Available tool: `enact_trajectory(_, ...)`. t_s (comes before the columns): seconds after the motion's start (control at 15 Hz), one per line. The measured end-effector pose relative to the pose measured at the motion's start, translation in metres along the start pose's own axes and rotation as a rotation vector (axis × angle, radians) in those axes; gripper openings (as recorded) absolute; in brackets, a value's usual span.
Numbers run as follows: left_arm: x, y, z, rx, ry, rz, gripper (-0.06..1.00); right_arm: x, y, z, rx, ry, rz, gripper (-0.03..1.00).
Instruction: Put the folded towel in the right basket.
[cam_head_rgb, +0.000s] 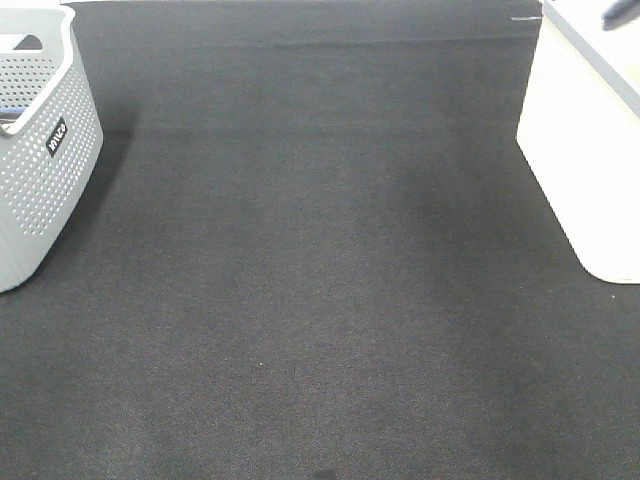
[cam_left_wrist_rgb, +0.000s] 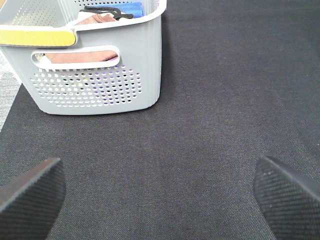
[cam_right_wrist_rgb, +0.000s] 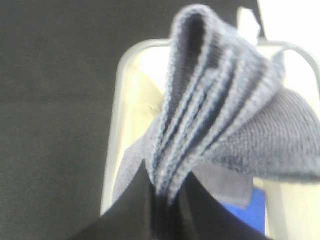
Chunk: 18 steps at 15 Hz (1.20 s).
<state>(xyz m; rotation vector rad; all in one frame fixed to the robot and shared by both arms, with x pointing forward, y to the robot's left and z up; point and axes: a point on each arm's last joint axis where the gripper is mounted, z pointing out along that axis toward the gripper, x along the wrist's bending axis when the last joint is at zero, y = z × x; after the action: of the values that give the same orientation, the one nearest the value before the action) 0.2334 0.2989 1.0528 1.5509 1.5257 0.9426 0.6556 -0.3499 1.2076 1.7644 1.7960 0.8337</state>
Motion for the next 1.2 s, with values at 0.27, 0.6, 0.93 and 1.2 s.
enact_trajectory(0.27,0.0,0.0,0.0,0.0,0.0,0.0,0.97,-0.039,-0.031,0.025,0.126,0.028,0.148,0.06)
enact_trajectory(0.6,0.0,0.0,0.0,0.0,0.0,0.0,0.97,-0.051,-0.06,0.069,0.271,0.032,0.202,0.47)
enact_trajectory(0.93,0.0,0.0,0.0,0.0,0.0,0.0,0.97,-0.025,-0.044,0.043,0.176,0.183,0.25,0.71)
enact_trajectory(1.2,0.0,0.0,0.0,0.0,0.0,0.0,0.97,0.045,-0.033,0.009,0.13,0.252,0.089,0.71)
